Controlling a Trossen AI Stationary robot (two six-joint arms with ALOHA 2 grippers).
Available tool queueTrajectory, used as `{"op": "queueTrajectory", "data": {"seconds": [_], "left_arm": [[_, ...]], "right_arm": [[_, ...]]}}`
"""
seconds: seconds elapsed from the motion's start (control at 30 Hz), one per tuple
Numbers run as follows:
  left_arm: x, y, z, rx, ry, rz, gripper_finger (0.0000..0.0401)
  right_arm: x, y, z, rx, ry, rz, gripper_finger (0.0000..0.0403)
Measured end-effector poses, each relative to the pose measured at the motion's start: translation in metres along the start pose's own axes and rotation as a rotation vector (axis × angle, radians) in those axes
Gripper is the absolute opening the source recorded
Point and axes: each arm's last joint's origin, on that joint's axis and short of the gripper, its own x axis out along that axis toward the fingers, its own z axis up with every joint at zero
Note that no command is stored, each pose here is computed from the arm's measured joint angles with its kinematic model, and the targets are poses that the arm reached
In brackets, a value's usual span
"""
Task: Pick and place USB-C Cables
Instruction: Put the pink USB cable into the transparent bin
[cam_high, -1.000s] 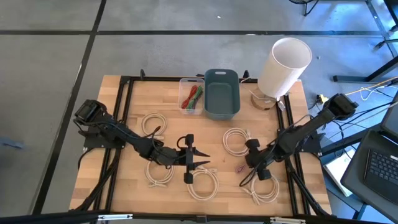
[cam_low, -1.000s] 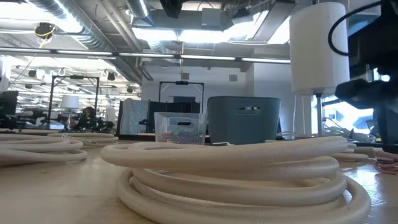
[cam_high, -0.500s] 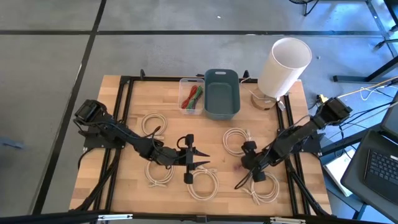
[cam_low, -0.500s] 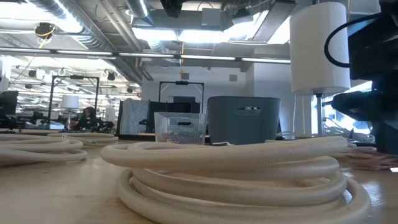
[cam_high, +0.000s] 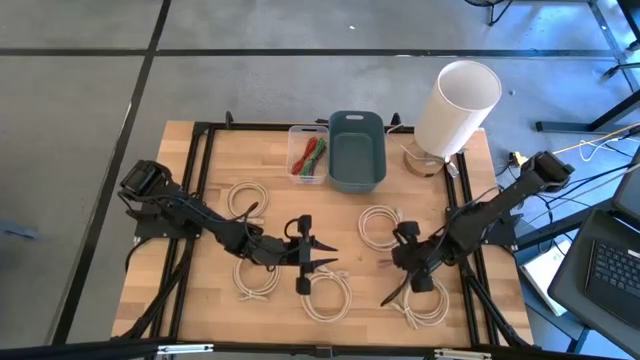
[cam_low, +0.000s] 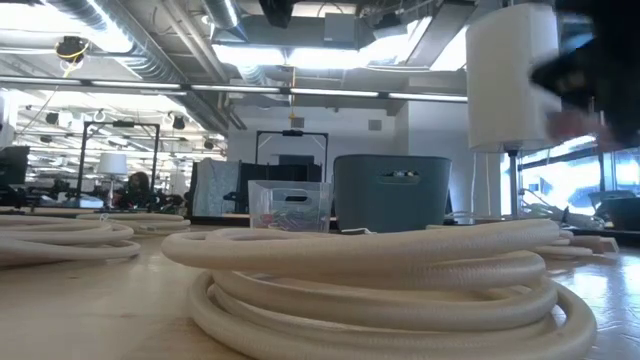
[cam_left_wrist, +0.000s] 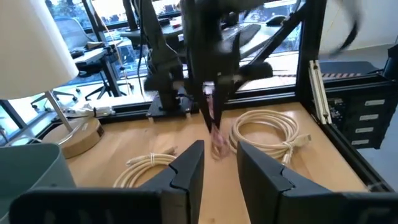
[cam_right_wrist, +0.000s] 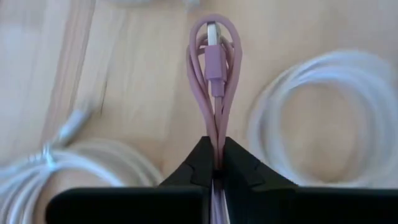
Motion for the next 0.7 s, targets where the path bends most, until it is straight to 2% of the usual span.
{"op": "queueTrajectory", "data": {"seconds": [0.23, 0.33, 0.47, 0.7], "left_arm": [[0.008, 0.018, 0.008, -0.039, -0.074, 0.044, 0.0093], [0.011, 0.026, 0.013, -0.052, -0.134, -0.006, 0.0104], [0.018, 0.038, 0.018, -0.030, -0.220, -0.072, 0.0136], [0.031, 0.062, 0.020, -0.043, -0.285, -0.040, 0.0201]], "right_arm": [[-0.058, 0.006, 0.045, -0.142, -0.291, -0.194, 0.0015], [-0.075, 0.005, 0.057, -0.177, -0.364, -0.280, 0.0015], [-0.095, 0.003, 0.070, -0.215, -0.446, -0.363, 0.0015], [-0.118, 0.004, 0.093, -0.275, -0.608, -0.390, 0.0015]]}}
